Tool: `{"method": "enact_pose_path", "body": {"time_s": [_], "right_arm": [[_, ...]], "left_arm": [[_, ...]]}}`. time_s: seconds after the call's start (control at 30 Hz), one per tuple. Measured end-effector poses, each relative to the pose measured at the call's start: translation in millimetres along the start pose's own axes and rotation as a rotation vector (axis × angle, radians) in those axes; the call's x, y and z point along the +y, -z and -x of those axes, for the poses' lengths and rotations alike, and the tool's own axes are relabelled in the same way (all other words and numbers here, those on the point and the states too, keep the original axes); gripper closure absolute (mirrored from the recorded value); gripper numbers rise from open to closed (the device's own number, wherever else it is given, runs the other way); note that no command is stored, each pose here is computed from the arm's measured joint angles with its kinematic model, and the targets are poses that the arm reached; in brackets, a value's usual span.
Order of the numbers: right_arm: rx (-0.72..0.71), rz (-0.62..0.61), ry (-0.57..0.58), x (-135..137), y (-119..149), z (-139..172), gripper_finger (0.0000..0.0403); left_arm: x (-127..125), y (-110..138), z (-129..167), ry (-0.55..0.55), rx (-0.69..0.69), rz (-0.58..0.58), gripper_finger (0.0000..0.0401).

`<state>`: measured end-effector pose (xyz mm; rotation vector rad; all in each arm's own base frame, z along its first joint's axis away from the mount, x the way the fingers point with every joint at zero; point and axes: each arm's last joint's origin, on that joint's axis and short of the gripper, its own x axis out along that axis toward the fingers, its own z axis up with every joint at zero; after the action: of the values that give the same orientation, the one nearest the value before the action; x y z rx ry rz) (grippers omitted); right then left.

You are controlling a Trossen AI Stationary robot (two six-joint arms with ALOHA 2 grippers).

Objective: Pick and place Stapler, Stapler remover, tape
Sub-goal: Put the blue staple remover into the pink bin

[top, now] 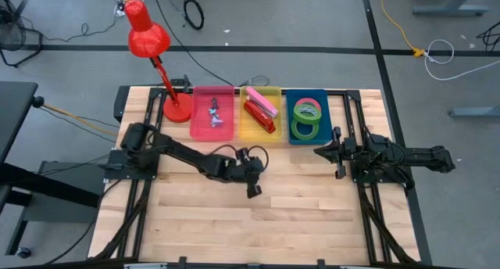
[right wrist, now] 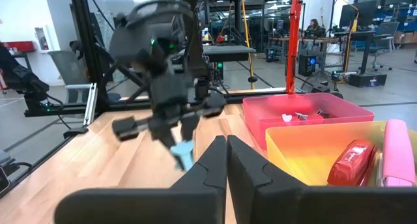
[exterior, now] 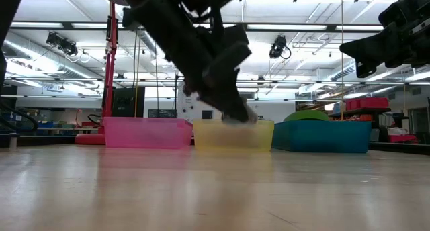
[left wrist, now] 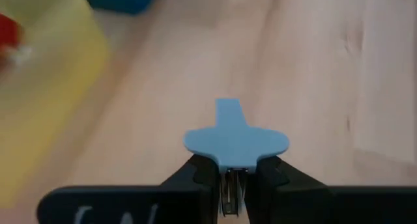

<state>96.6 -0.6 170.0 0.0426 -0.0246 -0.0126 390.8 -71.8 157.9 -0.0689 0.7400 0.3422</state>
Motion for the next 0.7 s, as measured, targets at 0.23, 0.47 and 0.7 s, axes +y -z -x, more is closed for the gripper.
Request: {"method": "enact_pose_path", "body": {"time_s": [0.23, 0.47, 0.7], "right_arm": [[0.0, 0.0, 0.0, 0, 0, 0, 0.0387], [0.0, 0.0, 0.0, 0, 0, 0, 0.0387], [0.0, 0.0, 0.0, 0, 0, 0, 0.0387]], "left_arm": [[38, -34, 27, -0.093, -0.076, -0.032, 0.0355], [85, -60, 53, -0.174, -0.114, -0.032, 0.0355], [135, -72, 74, -0.275, -0.101, -0.004, 0.0355]]}}
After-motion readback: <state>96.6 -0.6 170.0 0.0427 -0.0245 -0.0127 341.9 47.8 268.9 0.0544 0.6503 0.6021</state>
